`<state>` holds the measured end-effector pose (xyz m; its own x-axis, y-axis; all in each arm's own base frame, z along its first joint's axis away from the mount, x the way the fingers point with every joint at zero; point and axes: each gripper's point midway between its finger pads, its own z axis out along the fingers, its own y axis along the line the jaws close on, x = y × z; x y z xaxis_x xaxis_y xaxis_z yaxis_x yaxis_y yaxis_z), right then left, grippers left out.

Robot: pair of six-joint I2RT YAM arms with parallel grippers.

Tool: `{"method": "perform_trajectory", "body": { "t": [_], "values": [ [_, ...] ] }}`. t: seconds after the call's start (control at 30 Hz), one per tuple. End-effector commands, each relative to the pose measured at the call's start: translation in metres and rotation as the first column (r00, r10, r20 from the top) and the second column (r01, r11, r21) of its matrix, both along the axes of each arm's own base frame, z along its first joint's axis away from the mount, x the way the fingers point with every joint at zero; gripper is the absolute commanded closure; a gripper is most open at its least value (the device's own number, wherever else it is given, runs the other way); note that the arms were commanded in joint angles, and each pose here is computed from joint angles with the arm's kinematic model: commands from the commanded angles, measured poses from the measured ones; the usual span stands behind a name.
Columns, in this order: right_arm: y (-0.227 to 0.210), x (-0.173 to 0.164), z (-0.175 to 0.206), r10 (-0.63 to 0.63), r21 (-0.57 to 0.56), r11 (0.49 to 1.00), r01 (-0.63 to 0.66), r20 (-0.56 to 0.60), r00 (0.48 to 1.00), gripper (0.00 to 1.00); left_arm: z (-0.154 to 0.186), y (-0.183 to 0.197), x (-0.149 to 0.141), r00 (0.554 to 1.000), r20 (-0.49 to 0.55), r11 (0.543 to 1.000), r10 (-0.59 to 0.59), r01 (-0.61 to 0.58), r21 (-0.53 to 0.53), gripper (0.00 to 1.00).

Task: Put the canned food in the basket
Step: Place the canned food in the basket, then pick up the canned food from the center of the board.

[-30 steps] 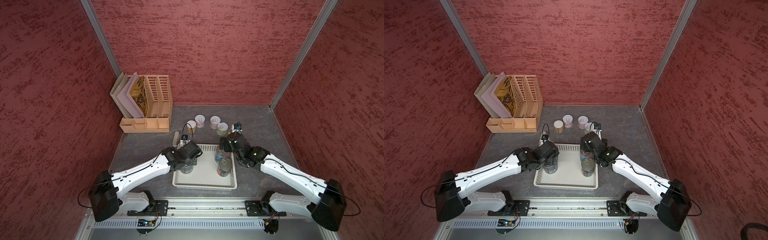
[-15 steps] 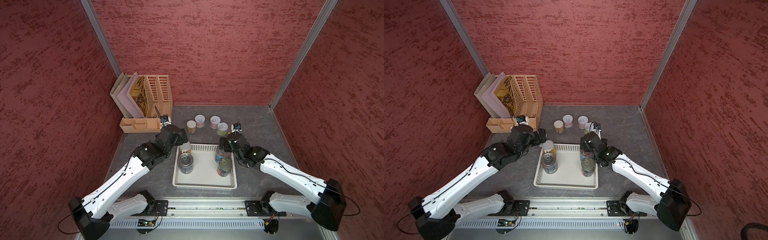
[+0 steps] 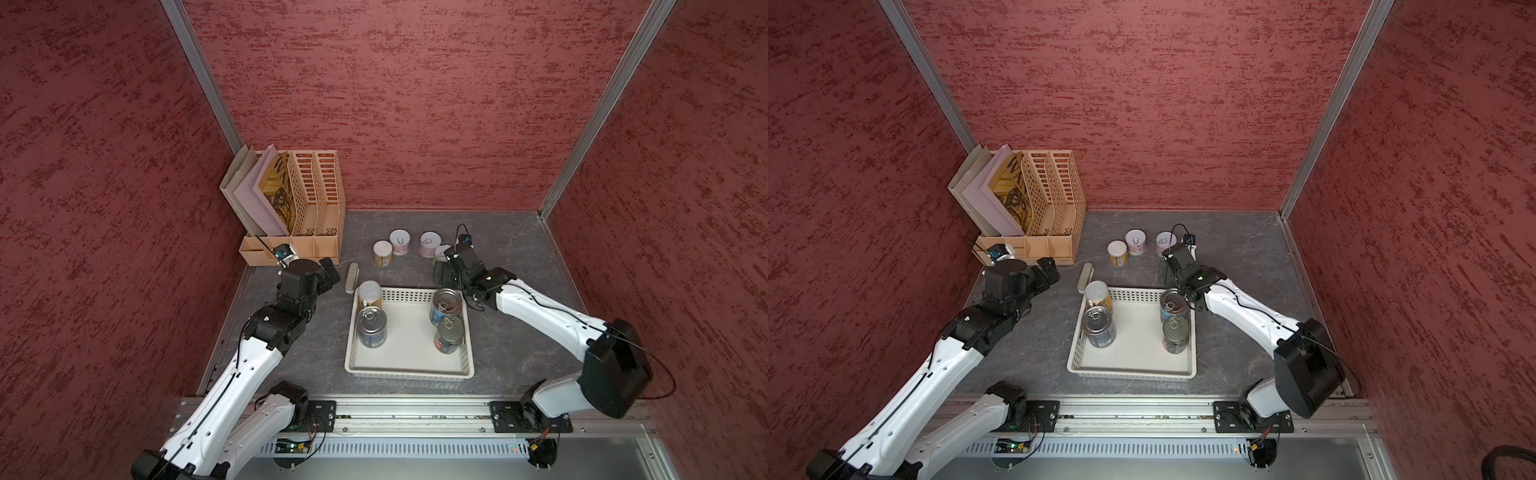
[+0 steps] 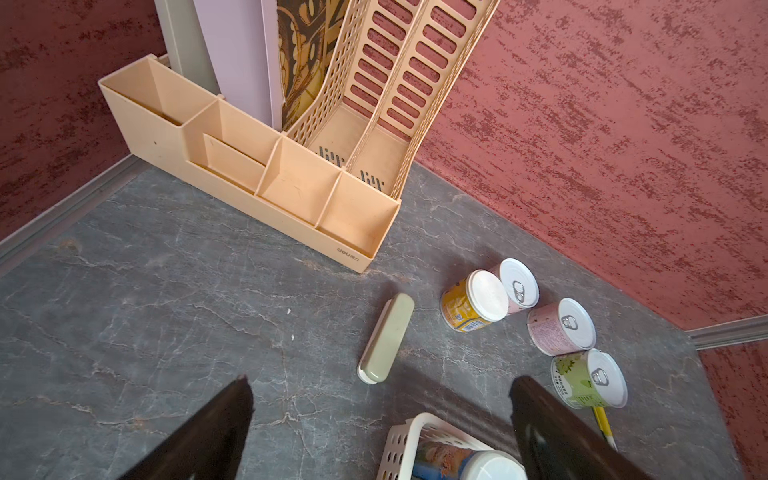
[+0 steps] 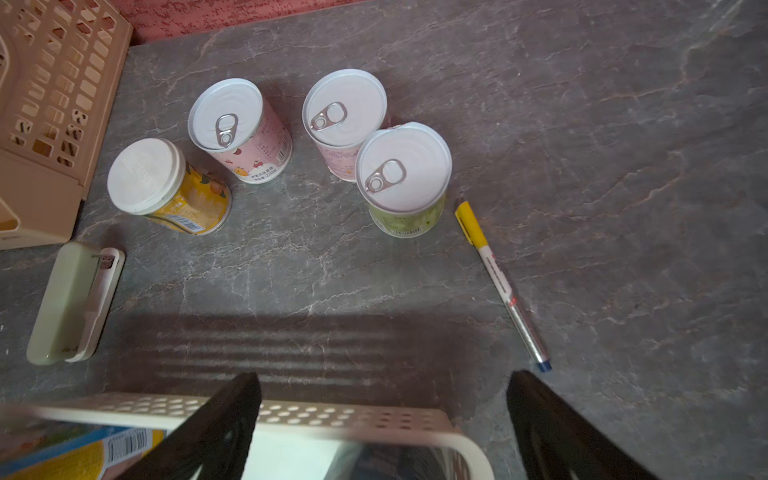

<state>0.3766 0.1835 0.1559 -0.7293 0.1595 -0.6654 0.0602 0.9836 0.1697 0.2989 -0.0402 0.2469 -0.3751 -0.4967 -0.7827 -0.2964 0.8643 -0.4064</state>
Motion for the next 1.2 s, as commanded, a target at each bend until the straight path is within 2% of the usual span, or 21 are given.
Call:
{"method": "perform_trajectory", "body": {
  "t": [0.0, 0.2, 0.33, 0.63, 0.83, 1.07, 1.17],
  "values": [
    [0.002, 0.023, -0.011, -0.001, 0.005, 1.000, 0.001, -0.073, 0.997, 0.02, -0.003, -0.003, 0.005, 1.000, 0.008, 1.000, -0.021, 0.021, -0.015, 0.00],
    [-0.004, 0.060, -0.040, -0.037, -0.110, 0.994, 0.023, -0.131, 0.991, 0.02, -0.009, -0.006, 0.008, 0.999, -0.015, 0.999, -0.034, 0.033, -0.027, 0.00],
    [-0.008, 0.071, -0.056, -0.050, -0.146, 0.989, 0.025, -0.171, 0.984, 0.02, -0.013, -0.001, 0.008, 0.999, -0.043, 1.000, -0.006, 0.005, -0.021, 0.00],
    [-0.027, 0.090, -0.085, -0.118, -0.263, 0.963, 0.060, -0.214, 0.970, 0.02, -0.015, -0.008, 0.010, 0.997, -0.068, 0.999, -0.034, 0.031, -0.042, 0.00],
    [-0.033, 0.109, -0.097, -0.129, -0.254, 0.965, 0.070, -0.226, 0.966, 0.02, -0.013, -0.007, 0.009, 0.997, -0.066, 0.999, -0.032, 0.030, -0.038, 0.00],
    [-0.037, 0.124, -0.092, -0.130, -0.294, 0.953, 0.069, -0.194, 0.972, 0.02, -0.014, -0.007, 0.010, 0.997, -0.066, 0.999, -0.029, 0.027, -0.032, 0.00],
    [-0.036, 0.126, -0.092, -0.123, -0.292, 0.954, 0.063, -0.193, 0.973, 0.05, -0.014, -0.008, 0.010, 0.997, -0.069, 0.999, -0.035, 0.032, -0.037, 0.00]
  ]
}}
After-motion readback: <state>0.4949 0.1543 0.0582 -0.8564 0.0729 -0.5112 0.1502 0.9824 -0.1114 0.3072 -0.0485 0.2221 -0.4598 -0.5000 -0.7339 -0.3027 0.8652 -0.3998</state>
